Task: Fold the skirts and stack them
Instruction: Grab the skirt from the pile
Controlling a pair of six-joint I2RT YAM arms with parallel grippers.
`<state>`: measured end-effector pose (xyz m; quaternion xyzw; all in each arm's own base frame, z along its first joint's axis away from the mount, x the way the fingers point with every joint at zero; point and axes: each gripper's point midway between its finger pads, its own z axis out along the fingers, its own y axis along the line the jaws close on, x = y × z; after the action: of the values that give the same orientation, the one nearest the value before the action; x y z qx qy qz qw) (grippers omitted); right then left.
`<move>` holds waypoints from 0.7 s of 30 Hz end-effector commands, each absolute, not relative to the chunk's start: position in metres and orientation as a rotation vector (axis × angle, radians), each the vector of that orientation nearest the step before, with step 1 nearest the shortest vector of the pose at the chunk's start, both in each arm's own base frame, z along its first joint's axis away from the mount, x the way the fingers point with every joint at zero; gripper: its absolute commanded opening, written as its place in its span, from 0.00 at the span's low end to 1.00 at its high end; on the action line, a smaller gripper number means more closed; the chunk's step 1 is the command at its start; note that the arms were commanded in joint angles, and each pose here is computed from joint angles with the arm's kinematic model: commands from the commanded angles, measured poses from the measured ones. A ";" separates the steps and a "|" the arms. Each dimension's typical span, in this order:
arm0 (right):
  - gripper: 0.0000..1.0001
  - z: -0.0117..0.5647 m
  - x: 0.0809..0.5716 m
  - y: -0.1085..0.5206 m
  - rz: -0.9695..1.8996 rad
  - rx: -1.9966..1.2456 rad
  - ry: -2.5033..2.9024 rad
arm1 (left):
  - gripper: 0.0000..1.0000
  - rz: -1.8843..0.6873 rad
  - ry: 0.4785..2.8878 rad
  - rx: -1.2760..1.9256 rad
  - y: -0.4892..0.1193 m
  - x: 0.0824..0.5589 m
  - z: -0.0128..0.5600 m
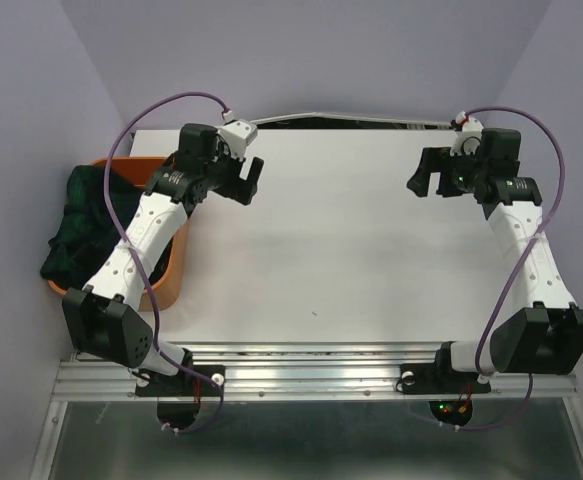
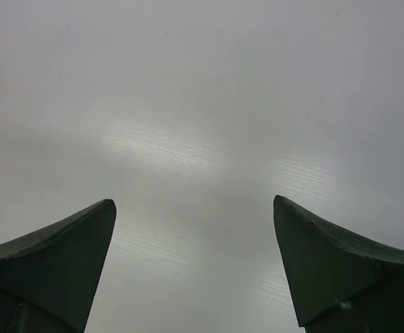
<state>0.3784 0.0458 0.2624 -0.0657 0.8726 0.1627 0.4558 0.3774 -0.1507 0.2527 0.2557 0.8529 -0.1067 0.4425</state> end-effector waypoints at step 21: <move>1.00 0.244 0.382 0.046 0.416 -0.224 2.213 | 0.98 0.300 2.188 0.120 0.046 0.391 0.349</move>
<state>0.3765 0.0449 0.2386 -0.0789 0.8903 0.1601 0.4189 0.4124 -0.0114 0.3401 0.1238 0.8735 0.0350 0.4695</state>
